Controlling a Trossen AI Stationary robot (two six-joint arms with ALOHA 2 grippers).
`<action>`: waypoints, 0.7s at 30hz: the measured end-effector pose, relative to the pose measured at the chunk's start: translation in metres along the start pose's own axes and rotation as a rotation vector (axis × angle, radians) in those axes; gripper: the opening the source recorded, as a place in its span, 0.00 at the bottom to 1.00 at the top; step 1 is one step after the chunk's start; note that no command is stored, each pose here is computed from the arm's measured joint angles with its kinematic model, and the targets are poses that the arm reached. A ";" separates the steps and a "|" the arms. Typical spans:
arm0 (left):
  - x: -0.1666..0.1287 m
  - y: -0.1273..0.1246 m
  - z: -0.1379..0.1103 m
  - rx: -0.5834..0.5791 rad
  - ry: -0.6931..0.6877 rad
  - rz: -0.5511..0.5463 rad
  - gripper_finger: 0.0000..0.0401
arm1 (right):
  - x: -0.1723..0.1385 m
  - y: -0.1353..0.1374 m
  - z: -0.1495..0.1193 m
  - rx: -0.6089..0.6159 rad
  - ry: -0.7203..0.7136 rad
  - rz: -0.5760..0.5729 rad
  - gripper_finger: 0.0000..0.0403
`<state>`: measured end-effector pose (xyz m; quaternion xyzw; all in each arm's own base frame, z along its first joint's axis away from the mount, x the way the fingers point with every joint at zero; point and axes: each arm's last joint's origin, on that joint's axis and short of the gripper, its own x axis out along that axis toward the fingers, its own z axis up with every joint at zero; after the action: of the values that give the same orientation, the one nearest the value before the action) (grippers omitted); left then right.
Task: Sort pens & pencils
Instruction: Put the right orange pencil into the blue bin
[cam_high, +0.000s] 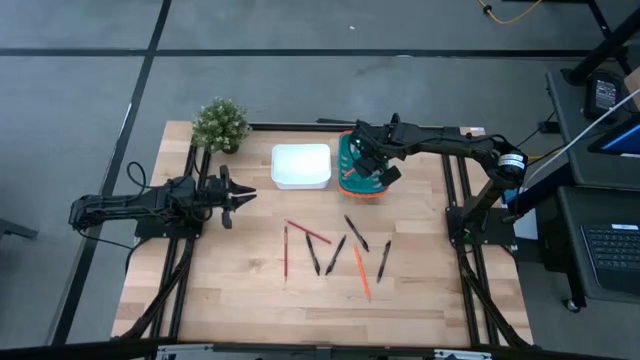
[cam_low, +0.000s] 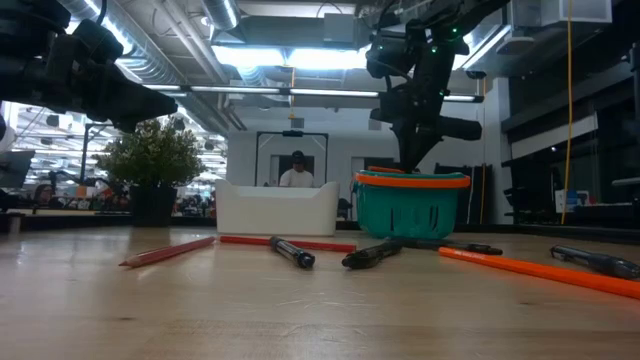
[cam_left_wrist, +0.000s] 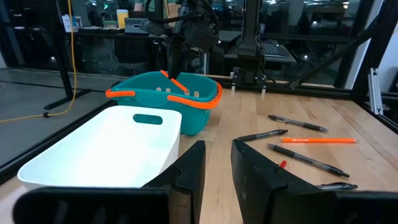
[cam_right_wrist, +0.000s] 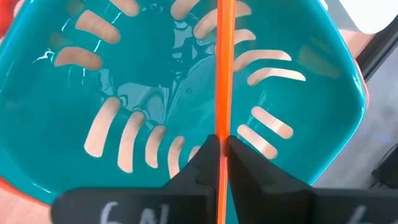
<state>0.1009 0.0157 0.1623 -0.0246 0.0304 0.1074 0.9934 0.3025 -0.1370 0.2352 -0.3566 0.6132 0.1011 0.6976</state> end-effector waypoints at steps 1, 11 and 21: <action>0.000 0.000 0.000 0.000 0.000 0.000 0.18 | 0.000 0.000 0.000 -0.007 0.000 0.001 0.07; 0.000 0.000 0.000 0.000 0.000 0.000 0.18 | 0.000 0.000 -0.001 -0.049 0.029 -0.011 0.07; 0.000 0.000 0.000 0.033 0.000 0.000 0.18 | -0.002 0.005 0.011 -0.121 0.013 -0.020 0.07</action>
<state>0.1009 0.0157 0.1623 -0.0083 0.0323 0.1071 0.9937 0.3081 -0.1256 0.2355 -0.4049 0.6067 0.1285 0.6720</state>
